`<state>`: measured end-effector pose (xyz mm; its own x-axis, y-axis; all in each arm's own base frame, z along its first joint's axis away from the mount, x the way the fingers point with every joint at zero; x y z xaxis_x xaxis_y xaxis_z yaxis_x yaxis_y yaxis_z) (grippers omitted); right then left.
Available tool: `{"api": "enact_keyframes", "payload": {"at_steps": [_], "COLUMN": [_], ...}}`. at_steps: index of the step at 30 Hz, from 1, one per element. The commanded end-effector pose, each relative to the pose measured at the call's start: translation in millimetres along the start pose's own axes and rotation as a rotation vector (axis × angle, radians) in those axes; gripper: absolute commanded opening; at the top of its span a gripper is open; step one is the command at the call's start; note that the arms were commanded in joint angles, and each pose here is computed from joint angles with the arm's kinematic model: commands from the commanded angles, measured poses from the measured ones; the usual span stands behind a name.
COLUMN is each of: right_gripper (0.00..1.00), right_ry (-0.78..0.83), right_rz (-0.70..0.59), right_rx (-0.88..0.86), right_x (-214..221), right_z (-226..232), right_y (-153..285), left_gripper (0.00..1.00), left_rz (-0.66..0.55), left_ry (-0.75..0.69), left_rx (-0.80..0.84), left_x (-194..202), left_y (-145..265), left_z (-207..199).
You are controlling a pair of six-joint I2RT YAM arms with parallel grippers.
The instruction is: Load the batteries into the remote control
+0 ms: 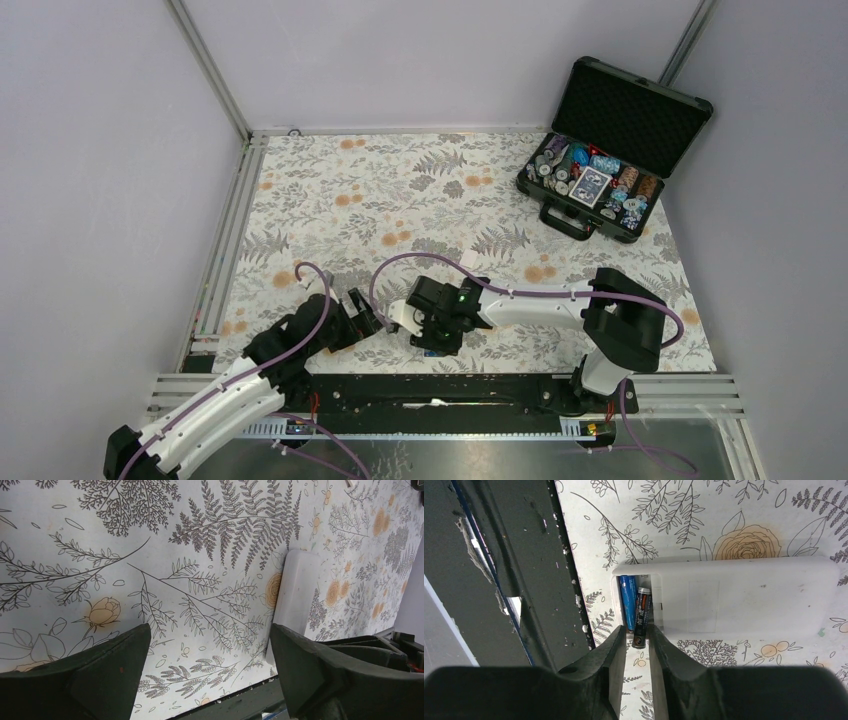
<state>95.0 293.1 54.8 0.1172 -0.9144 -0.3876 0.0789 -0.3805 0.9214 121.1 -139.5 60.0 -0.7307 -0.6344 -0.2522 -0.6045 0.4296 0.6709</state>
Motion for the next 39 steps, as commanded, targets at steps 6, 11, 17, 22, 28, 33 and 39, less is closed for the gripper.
{"api": "enact_keyframes", "payload": {"at_steps": [6, 11, 17, 22, 28, 33, 39], "right_gripper": [0.32, 0.34, 0.34, 0.34, 0.31, 0.26, 0.20], "right_ry": [-0.024, -0.148, -0.376, -0.557, -0.715, -0.859, -0.983], "right_rz": [-0.081, -0.142, -0.196, -0.271, -0.312, -0.322, -0.320], "right_rx": [0.150, 0.256, 0.357, 0.401, 0.384, 0.401, 0.377], "right_x": [-23, -25, -18, -8, -1, 12, 14], "right_z": [-14, -18, -18, -14, -5, -1, 3], "right_y": [35, 55, 70, 70, 67, 58, 44], "left_gripper": [0.99, 0.99, 0.99, 0.99, 0.99, 0.99, 0.94], "left_rz": [0.018, 0.061, 0.155, 0.224, 0.325, 0.371, 0.431], "left_ry": [-0.012, -0.036, -0.088, -0.144, -0.153, -0.149, -0.172], "left_rx": [0.072, 0.109, 0.158, 0.209, 0.235, 0.254, 0.251], "left_x": [1, 7, 20, 28, 43, 53, 70], "left_y": [-1, -4, -9, -13, -16, -18, -19], "left_z": [-16, -20, -28, -39, -46, -48, -45]}}
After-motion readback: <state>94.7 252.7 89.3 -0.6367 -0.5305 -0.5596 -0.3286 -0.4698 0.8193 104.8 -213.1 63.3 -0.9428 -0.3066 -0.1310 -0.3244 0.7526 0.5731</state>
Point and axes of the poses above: each gripper's point midway between its finger pads, its own y axis back along the fingers, its own z axis along the line the jaws close on, x = y × z, the point moved 3 cm from there along y, back along the fingers, and after that the axes turned 14 degrees about y, right-handed, at the moved point
